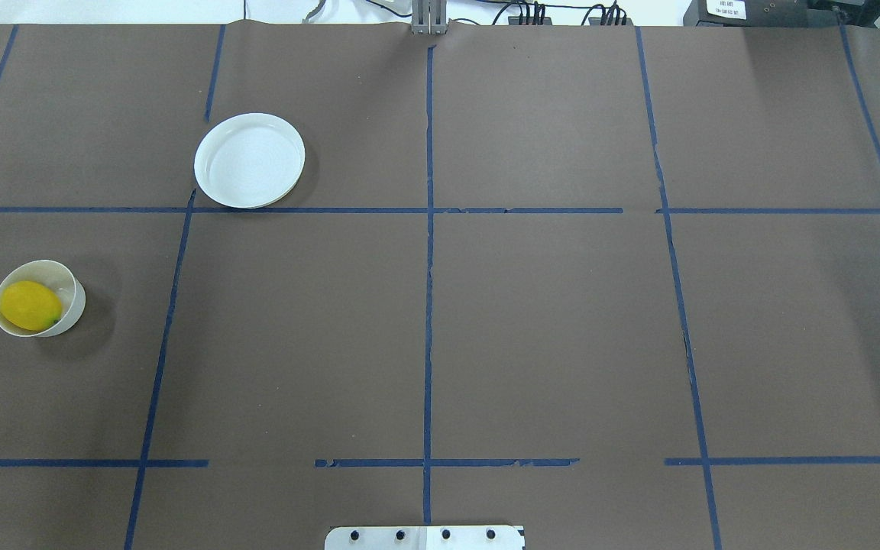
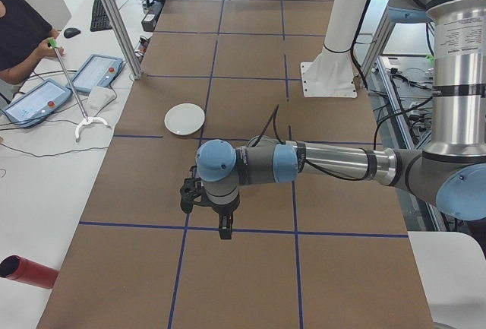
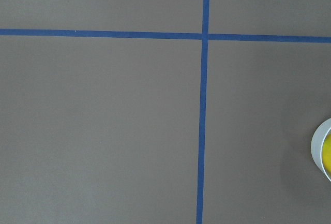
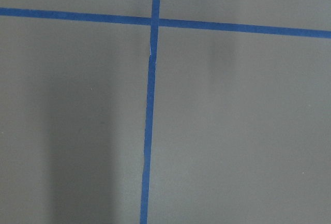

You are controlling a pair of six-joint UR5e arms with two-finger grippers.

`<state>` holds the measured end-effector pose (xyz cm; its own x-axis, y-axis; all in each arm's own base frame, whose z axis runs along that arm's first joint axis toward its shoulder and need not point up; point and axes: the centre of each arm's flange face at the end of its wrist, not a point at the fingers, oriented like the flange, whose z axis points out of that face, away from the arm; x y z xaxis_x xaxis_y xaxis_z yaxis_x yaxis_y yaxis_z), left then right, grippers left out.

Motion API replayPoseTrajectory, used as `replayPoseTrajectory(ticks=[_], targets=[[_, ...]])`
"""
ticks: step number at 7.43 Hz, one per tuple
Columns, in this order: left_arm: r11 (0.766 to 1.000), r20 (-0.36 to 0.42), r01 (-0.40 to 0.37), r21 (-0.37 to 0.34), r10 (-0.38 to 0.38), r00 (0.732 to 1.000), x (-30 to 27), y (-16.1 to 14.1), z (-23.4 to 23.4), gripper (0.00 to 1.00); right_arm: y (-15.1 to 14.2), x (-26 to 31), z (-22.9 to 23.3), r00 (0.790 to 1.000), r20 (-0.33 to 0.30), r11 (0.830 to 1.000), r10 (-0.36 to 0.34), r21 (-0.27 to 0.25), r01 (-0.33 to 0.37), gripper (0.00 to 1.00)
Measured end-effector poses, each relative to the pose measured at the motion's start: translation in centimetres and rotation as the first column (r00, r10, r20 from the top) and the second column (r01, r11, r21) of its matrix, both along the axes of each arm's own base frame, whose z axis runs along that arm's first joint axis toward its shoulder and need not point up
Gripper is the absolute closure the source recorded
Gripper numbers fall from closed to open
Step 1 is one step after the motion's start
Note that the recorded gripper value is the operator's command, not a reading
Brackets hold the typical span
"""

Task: Move lemon from plate to bowl

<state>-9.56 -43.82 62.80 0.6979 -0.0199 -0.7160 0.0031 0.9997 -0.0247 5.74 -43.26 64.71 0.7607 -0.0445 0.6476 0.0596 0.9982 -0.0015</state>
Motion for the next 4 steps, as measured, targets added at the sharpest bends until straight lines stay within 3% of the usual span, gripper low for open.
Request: replayPoseTrajectory(ticks=[4], targets=[[1.0, -0.003, 0.0, 0.017, 0.0, 1.0, 0.02, -0.2, -0.78, 0.0, 0.0, 0.0, 0.0, 1.0, 0.0, 1.0, 0.0, 0.0, 0.0, 0.0]])
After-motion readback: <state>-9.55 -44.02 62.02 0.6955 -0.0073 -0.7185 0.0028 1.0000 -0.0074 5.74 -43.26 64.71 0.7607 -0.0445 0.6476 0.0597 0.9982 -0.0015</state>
